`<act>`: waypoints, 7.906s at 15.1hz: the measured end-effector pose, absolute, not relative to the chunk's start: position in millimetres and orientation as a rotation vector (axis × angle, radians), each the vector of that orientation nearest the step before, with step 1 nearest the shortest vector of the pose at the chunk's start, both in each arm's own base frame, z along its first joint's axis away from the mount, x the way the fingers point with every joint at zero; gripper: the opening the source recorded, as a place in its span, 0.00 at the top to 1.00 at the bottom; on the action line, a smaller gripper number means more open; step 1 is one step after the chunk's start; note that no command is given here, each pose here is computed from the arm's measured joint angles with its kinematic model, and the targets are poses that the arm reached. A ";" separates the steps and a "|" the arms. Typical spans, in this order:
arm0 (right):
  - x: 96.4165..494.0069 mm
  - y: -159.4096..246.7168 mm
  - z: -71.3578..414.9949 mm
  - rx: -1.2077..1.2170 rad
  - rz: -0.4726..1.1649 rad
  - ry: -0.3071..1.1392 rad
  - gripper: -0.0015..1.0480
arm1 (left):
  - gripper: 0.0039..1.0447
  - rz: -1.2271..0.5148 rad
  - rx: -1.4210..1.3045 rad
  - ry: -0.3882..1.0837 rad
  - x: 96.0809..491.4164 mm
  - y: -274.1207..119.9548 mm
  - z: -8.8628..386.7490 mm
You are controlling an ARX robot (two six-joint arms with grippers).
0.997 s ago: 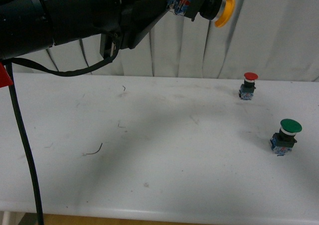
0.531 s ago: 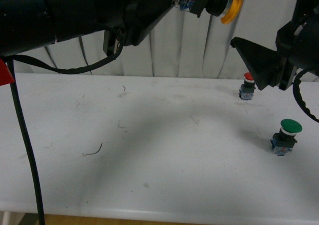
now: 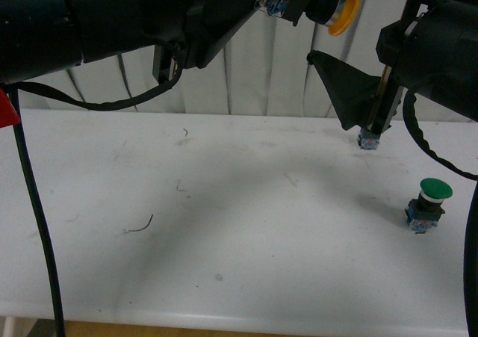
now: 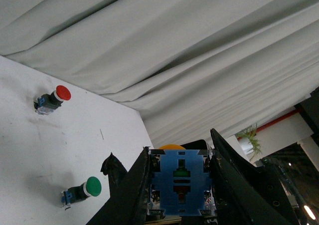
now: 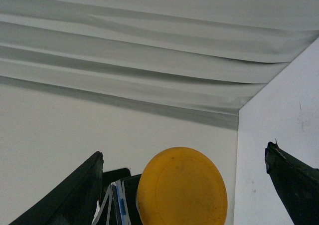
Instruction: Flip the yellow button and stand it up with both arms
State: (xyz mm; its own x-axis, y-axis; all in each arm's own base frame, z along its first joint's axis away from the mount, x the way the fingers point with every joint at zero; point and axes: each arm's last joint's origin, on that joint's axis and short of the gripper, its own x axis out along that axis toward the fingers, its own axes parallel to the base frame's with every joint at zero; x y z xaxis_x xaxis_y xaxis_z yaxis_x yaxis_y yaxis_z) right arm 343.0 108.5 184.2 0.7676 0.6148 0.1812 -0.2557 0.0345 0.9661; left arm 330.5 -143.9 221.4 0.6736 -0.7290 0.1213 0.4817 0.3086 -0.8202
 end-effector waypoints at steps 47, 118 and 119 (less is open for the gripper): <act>352.3 100.5 181.3 1.299 0.653 0.259 0.66 | 0.99 -0.005 0.001 0.002 118.2 -0.6 184.4; 497.7 44.0 70.1 -0.195 -0.282 0.566 0.66 | 0.06 -0.001 0.001 0.000 97.5 -0.1 165.9; 497.9 44.0 70.3 -0.195 -0.282 0.566 0.66 | 0.06 -0.001 0.001 0.000 97.5 -0.1 165.9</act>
